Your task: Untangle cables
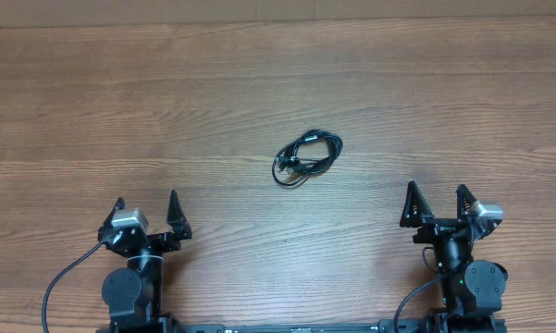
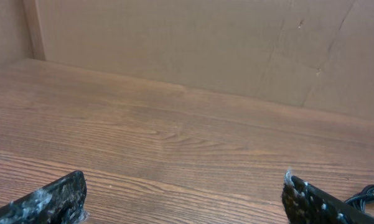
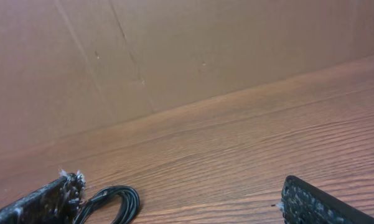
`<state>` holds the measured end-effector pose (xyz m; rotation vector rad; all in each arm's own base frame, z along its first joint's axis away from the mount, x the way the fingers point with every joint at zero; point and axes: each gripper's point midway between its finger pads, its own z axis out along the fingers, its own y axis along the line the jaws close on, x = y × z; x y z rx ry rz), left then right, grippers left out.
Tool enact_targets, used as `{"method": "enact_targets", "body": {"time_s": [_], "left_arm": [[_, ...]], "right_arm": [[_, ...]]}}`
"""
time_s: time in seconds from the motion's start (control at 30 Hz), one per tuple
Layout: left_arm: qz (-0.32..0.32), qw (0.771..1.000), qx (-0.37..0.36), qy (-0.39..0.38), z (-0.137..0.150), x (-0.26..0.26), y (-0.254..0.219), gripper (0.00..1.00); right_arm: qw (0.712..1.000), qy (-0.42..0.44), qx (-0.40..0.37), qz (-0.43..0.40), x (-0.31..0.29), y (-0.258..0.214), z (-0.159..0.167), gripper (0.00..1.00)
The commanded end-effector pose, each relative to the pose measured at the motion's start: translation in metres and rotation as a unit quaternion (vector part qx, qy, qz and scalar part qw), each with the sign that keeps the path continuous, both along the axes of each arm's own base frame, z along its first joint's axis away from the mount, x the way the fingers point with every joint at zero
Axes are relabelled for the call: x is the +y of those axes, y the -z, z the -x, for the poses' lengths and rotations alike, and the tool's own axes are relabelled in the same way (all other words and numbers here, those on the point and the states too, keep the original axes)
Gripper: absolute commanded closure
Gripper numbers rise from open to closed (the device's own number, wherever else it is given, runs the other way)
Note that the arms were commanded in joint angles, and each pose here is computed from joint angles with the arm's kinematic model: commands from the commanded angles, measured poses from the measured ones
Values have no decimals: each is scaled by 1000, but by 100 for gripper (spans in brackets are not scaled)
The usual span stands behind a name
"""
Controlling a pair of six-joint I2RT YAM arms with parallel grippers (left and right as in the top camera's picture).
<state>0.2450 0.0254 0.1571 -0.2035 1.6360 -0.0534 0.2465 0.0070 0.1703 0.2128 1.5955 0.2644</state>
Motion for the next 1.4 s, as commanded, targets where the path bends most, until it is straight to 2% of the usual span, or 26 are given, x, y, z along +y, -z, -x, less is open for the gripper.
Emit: {"method": "enact_targets", "body": {"time_s": [0.0, 0.97, 1.1, 1.37], "left_arm": [[4, 1000, -2, 0, 0, 0, 0, 0], [1, 1000, -2, 2, 0, -1, 0, 0], [-20, 999, -5, 29, 0, -10, -3, 0], [-28, 999, -13, 30, 1, -10, -12, 0]], "right_arm": [[1000, 4, -4, 0, -2, 1, 0, 0], [1000, 4, -4, 0, -2, 1, 0, 0], [1000, 4, -4, 0, -2, 1, 0, 0], [1000, 4, -4, 0, -2, 1, 0, 0]]}}
